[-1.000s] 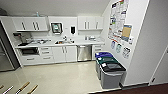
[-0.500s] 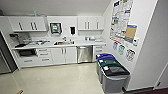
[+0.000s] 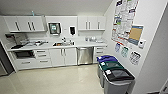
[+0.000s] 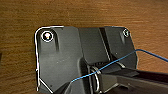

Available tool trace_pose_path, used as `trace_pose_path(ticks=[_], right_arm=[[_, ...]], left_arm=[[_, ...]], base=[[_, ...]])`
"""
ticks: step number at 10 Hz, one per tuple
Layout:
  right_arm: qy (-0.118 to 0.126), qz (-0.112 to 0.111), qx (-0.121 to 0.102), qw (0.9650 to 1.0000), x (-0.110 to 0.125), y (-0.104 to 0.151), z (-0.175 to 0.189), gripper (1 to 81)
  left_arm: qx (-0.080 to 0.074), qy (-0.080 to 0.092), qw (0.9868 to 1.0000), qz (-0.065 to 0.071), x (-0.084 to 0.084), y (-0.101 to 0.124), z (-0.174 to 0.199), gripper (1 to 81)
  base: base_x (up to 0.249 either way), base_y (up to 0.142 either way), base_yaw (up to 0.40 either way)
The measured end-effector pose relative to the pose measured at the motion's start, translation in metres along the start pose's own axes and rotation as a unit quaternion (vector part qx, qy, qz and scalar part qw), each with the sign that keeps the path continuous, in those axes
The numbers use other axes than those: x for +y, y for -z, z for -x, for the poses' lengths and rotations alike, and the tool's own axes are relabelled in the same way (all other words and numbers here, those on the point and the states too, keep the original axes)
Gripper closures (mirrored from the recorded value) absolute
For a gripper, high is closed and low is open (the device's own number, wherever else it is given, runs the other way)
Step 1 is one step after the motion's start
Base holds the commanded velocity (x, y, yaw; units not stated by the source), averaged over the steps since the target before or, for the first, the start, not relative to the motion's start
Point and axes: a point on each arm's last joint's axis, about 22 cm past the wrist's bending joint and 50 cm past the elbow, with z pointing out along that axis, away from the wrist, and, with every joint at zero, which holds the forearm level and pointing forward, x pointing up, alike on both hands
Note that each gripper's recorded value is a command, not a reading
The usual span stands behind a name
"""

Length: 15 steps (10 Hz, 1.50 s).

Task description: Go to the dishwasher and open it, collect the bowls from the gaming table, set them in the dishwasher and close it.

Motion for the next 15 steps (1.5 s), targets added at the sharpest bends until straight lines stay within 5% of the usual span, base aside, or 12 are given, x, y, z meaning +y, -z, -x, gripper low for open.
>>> trace_pose_path(ticks=[4,7,15], right_arm=[[0.004,-0.002,-0.001,1.0000,-0.003,-0.002,-0.005,1.0],[0.026,-0.003,-0.013,0.9996,-0.003,-0.004,-0.018,1.0],[0.026,-0.002,-0.013,0.9996,-0.002,-0.004,-0.018,1.0]], left_arm=[[0.003,0.003,1.0000,-0.003,-0.004,0.001,0.001,1.0],[0.011,0.027,0.9995,-0.007,-0.007,0.005,0.016,1.0],[0.013,0.026,0.9996,-0.006,-0.005,0.004,0.012,1.0]], base=[[0.241,0.000,0.000],[0.242,0.000,0.000],[0.196,0.000,0.000]])
